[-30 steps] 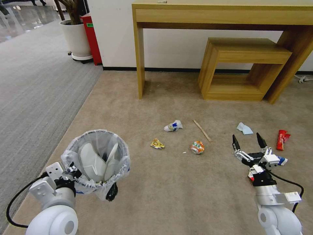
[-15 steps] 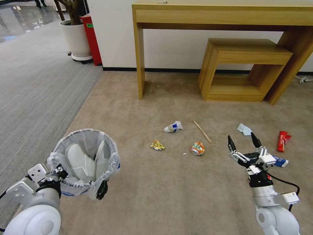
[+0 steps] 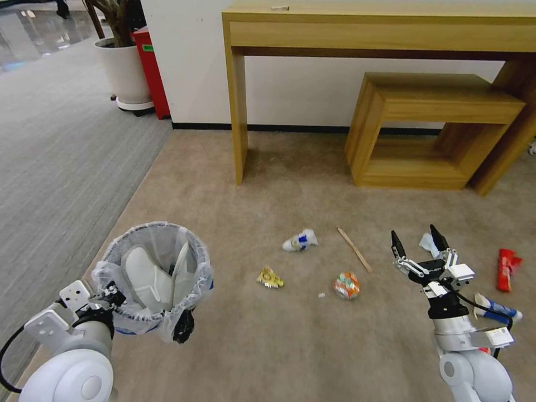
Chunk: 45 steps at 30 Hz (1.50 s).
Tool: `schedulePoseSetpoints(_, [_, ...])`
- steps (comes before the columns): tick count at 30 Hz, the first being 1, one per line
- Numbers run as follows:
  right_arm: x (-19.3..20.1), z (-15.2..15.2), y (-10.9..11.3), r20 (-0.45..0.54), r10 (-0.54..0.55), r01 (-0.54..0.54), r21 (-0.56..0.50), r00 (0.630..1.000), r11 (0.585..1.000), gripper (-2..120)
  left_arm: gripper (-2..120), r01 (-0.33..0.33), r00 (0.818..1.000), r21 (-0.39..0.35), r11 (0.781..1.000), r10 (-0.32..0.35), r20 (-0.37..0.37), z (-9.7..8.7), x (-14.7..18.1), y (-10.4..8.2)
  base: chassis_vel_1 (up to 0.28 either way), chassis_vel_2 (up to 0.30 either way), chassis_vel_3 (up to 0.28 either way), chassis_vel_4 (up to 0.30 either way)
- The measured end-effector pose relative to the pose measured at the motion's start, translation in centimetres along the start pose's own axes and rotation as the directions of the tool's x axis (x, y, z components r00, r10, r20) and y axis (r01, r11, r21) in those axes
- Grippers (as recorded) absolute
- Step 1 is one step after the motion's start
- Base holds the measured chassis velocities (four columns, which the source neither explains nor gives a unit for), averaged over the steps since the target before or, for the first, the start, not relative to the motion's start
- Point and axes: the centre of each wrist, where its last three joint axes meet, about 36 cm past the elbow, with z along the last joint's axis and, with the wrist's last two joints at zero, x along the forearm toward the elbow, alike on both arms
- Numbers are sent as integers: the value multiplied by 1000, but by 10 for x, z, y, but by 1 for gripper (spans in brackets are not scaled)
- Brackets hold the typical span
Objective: Pick up the trash bin and place the garbage on the floor into it.
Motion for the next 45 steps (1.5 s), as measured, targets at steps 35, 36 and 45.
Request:
schedulePoseSetpoints(35, [-1,6,17,-90,-30,31,19,996,999,100,0,4,1000,-22,1000,-4,6,4,5,0,-161,162,160,-162])
schedulePoseSetpoints(36, [-1,6,17,-90,-30,31,19,996,999,100,0,4,1000,-22,1000,-4,6,4,5,0,0,0,0,0])
schedulePoseSetpoints(45, [0,7,20,-81,-17,18,20,997,1000,100,0,8,1000,-27,1000,-8,8,3,7,1,0,0,0,0])
